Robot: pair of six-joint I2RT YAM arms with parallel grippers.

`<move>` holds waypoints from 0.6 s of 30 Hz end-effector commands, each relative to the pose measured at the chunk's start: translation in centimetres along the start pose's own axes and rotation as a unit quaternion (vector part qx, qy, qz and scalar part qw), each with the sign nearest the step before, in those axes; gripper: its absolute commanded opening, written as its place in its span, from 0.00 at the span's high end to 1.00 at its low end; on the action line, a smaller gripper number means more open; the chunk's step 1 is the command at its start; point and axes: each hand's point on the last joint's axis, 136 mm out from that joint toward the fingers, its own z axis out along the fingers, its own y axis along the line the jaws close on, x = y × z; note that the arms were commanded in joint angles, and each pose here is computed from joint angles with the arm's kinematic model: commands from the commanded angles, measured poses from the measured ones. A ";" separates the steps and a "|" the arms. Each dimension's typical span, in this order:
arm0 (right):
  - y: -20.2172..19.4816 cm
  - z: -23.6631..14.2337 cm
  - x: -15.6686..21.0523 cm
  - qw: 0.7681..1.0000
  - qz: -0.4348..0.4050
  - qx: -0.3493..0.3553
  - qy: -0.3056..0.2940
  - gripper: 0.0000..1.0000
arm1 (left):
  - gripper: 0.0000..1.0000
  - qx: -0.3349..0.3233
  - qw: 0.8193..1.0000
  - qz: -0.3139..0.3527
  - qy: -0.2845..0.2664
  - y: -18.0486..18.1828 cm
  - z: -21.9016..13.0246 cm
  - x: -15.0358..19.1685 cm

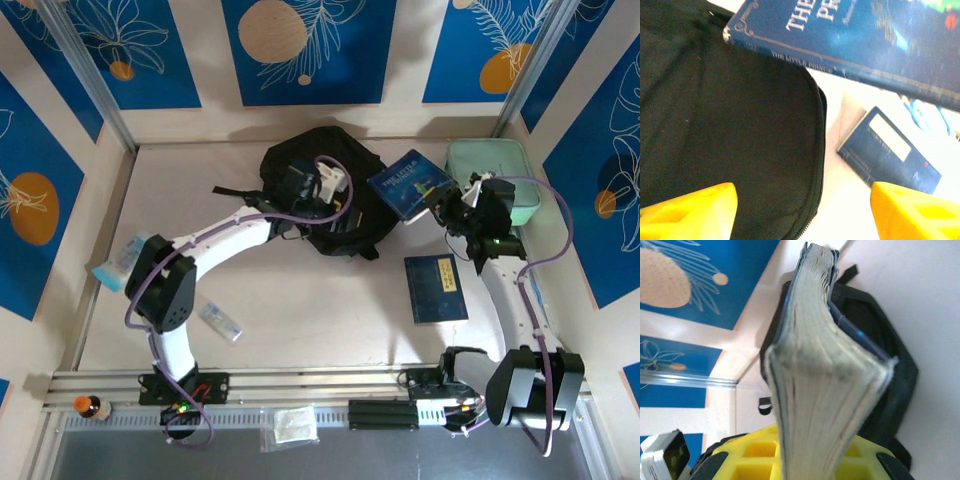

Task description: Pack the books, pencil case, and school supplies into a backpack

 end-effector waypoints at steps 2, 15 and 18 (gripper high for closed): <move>0.7 -1.5 -1.0 1.000 -0.019 0.001 -0.015 1.00 | 0.32 0.003 0.991 0.105 0.082 -0.7 1.3 3.0; 0.0 -1.8 -1.1 1.000 -0.004 0.009 -0.014 1.00 | 0.41 -0.027 0.947 0.254 0.195 -0.4 4.2 6.0; -0.1 -1.8 -1.1 1.000 -0.005 0.010 -0.014 1.00 | 0.48 -0.050 0.942 0.266 0.200 0.5 4.5 5.5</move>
